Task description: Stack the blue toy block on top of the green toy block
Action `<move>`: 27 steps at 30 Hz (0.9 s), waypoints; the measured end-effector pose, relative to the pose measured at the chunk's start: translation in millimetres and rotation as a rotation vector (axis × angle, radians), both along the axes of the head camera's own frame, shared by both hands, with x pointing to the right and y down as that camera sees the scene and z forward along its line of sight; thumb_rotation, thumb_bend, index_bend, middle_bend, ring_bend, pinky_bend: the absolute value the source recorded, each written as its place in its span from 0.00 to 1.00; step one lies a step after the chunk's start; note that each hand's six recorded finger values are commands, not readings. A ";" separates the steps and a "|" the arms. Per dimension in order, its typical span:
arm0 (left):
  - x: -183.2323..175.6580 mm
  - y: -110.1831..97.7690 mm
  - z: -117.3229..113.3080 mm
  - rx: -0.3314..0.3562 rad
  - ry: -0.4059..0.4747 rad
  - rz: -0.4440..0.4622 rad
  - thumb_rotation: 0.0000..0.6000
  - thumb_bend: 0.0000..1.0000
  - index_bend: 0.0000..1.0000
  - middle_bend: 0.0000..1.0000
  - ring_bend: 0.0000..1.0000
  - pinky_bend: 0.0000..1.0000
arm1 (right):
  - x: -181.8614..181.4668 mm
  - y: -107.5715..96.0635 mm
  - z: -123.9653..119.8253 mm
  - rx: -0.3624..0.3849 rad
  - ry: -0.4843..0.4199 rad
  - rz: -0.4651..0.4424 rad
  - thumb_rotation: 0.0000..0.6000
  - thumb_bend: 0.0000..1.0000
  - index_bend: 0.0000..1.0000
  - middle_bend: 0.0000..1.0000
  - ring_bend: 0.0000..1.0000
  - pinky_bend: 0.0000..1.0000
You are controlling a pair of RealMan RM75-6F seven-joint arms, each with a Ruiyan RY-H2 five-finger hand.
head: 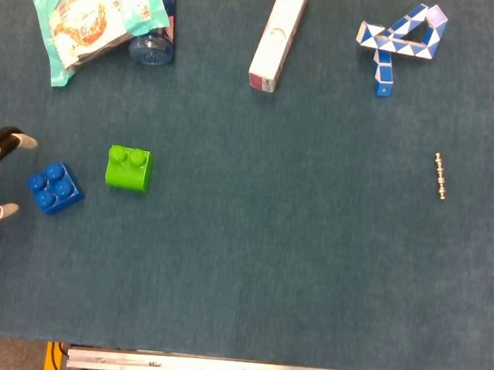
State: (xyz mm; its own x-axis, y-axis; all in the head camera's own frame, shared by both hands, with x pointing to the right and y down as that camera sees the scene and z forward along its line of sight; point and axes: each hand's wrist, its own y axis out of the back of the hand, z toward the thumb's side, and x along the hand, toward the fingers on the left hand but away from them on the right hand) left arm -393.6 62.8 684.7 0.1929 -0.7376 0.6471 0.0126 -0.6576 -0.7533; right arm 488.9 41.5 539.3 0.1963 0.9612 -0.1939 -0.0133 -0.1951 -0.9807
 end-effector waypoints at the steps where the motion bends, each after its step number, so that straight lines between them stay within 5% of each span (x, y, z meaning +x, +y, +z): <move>1: 2.0 -0.7 1.5 -0.005 0.000 0.012 1.00 0.16 0.21 0.20 0.19 0.17 | 0.0 0.1 0.0 0.000 0.000 0.001 1.00 0.16 0.25 0.29 0.28 0.36; 27: 61.3 -14.2 19.2 -0.046 -0.004 0.214 1.00 0.15 0.24 0.23 0.11 0.14 | 7.0 6.7 -4.0 0.003 0.006 0.021 1.00 0.16 0.25 0.29 0.28 0.36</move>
